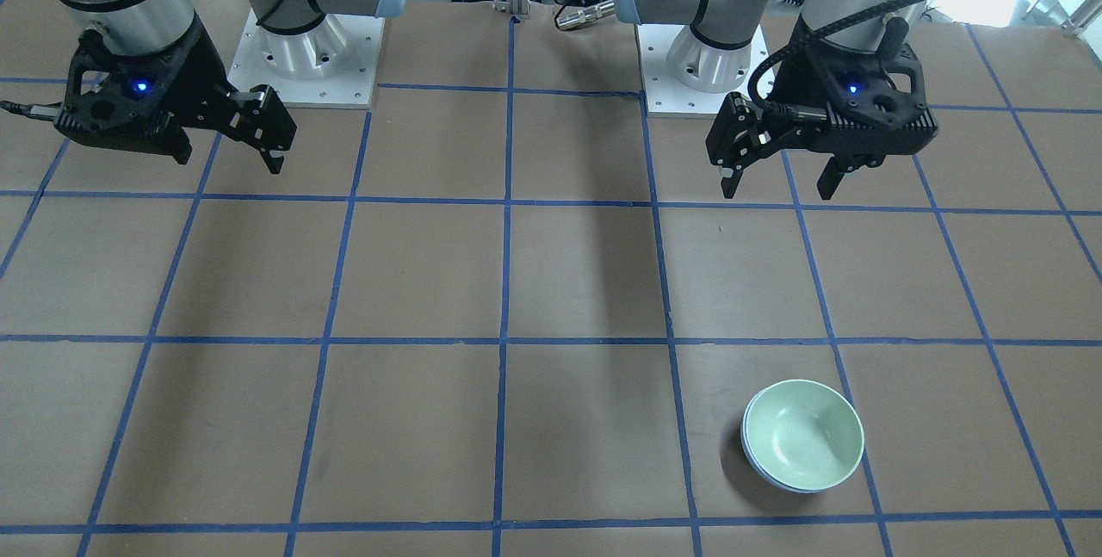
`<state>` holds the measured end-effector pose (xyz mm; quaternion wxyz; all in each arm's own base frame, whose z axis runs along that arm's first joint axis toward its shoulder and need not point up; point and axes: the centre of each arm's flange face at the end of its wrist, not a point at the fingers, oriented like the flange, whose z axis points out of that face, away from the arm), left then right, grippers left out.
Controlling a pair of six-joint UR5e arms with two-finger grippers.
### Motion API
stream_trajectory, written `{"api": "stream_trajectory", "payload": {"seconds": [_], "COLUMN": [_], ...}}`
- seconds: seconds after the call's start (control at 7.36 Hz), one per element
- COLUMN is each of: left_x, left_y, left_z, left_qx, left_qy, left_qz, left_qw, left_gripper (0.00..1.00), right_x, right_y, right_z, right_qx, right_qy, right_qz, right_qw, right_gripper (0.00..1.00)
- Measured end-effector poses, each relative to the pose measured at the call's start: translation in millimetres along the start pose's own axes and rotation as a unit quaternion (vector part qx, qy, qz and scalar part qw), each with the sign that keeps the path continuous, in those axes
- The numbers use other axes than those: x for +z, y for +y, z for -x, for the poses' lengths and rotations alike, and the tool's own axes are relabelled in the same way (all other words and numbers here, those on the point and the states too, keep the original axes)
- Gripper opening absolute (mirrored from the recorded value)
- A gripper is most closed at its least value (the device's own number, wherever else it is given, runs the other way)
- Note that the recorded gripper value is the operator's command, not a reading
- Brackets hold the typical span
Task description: Stack green bowl on blue bowl
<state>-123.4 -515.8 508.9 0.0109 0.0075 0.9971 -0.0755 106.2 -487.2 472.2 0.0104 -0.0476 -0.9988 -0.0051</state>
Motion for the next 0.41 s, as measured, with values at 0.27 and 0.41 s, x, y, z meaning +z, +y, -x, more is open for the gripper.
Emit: {"api": "stream_trajectory", "payload": {"seconds": [0.27, 0.41], "left_x": [1.2, 1.5], "left_y": [0.5, 0.6], "left_z": [-0.2, -0.2], "left_qx": [0.0, 0.001], "left_qy": [0.0, 0.0], "left_qz": [0.001, 0.002], "left_qw": [1.0, 1.0], "left_gripper": [1.0, 1.0], "right_x": [0.0, 0.0], "right_y": [0.0, 0.0], "right_z": [0.0, -0.1], "right_qx": [0.0, 0.0], "right_qy": [0.0, 0.0], "right_qz": [0.0, 0.0], "right_qw": [1.0, 1.0], "right_gripper": [1.0, 1.0]}}
